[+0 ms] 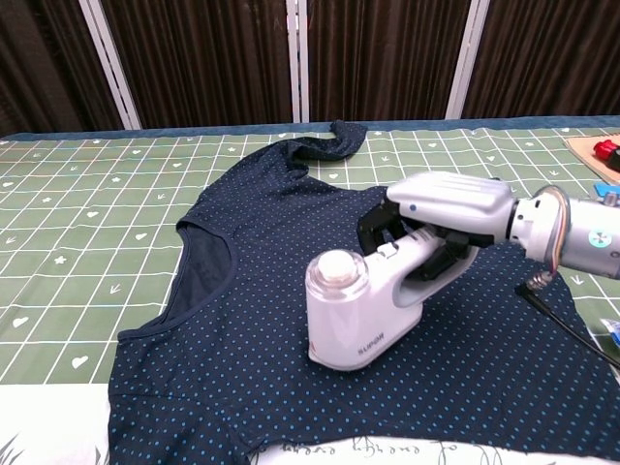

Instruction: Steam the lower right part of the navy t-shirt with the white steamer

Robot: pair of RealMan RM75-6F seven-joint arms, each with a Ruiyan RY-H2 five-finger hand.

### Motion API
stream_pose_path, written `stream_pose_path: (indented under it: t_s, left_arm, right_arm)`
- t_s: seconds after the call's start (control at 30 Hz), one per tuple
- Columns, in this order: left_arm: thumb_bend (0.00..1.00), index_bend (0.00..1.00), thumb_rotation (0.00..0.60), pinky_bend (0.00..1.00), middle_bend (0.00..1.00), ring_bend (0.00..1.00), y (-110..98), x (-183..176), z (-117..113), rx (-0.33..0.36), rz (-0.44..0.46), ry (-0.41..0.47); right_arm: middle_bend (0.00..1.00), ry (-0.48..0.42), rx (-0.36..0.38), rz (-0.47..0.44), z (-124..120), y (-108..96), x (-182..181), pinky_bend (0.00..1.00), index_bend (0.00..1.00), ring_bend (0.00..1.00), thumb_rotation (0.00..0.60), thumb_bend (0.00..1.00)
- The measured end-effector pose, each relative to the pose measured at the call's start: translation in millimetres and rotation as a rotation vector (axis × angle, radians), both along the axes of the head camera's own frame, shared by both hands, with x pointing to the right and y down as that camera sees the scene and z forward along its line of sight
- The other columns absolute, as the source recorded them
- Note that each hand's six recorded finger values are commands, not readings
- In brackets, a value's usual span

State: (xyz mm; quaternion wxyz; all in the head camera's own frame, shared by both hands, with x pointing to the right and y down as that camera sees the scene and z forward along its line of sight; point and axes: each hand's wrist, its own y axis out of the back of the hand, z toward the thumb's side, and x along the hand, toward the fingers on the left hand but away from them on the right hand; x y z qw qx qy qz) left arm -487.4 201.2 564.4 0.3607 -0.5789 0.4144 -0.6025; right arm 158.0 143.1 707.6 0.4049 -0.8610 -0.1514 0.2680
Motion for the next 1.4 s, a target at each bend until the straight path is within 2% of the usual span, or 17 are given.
stream_pose_path:
  t_s: [0.37, 0.43, 0.5, 0.57, 0.73, 0.8, 0.9, 1.0, 1.23, 1.4]
  left_arm:
    - [0.0, 0.0, 0.6, 0.0, 0.0, 0.0, 0.5, 0.4, 1.6, -0.003, -0.002, -0.001]
    - [0.0, 0.0, 0.6, 0.0, 0.0, 0.0, 0.5, 0.4, 1.6, -0.003, -0.002, -0.002]
    - [0.0, 0.0, 0.6, 0.0, 0.0, 0.0, 0.7, 0.7, 2.1, -0.005, -0.001, -0.003]
    - [0.0, 0.0, 0.6, 0.0, 0.0, 0.0, 0.9, 1.2, 2.6, -0.007, 0.0, -0.001]
    - [0.0, 0.0, 0.6, 0.0, 0.0, 0.0, 0.6, 2.2, 2.9, -0.007, 0.002, -0.001]
    - [0.0, 0.0, 0.6, 0.0, 0.0, 0.0, 0.8, 2.8, 3.2, -0.008, 0.004, -0.001]
    - [0.0, 0.0, 0.6, 0.0, 0.0, 0.0, 1.3, 3.7, 3.1, -0.008, 0.006, 0.001]
    - [0.0, 0.0, 0.6, 0.0, 0.0, 0.0, 1.4, 4.4, 2.7, -0.007, 0.007, 0.004]
    - [0.0, 0.0, 0.6, 0.0, 0.0, 0.0, 1.7, 5.5, 2.4, -0.008, 0.009, 0.009]
    - [0.0, 0.0, 0.6, 0.0, 0.0, 0.0, 1.5, 4.9, 1.4, -0.006, 0.005, 0.013]
  right_arm:
    - [0.68, 0.036, 0.036, -0.002, 13.4, 3.0, 28.5, 0.95, 0.83, 0.72, 0.6, 0.86]
    - [0.68, 0.039, 0.042, 0.006, 14.4, 2.6, 35.3, 0.95, 0.82, 0.72, 0.6, 0.81]
    - [0.68, 0.046, 0.049, 0.016, 15.4, 1.5, 43.6, 0.94, 0.8, 0.72, 0.6, 0.7]
    - [0.68, 0.059, 0.057, 0.024, 16.5, 0.2, 51.8, 0.94, 0.8, 0.72, 0.6, 0.63]
    - [0.68, 0.117, 0.1, 0.048, 19.1, -5.1, 81.3, 0.94, 0.8, 0.72, 0.6, 0.6]
    - [0.68, 0.146, 0.112, 0.065, 20.0, -7.7, 96.3, 0.94, 0.8, 0.72, 0.6, 0.56]
    - [0.68, 0.167, 0.105, 0.092, 20.8, -9.0, 112.9, 0.94, 0.8, 0.72, 0.6, 0.47]
    - [0.69, 0.175, 0.09, 0.111, 21.2, -7.7, 124.2, 0.94, 0.8, 0.72, 0.6, 0.45]
    - [0.69, 0.151, 0.072, 0.079, 23.7, 3.7, 116.6, 0.94, 0.79, 0.72, 0.6, 0.42]
    - [0.69, 0.111, 0.074, 0.039, 23.9, 12.9, 98.2, 0.94, 0.79, 0.73, 0.6, 0.42]
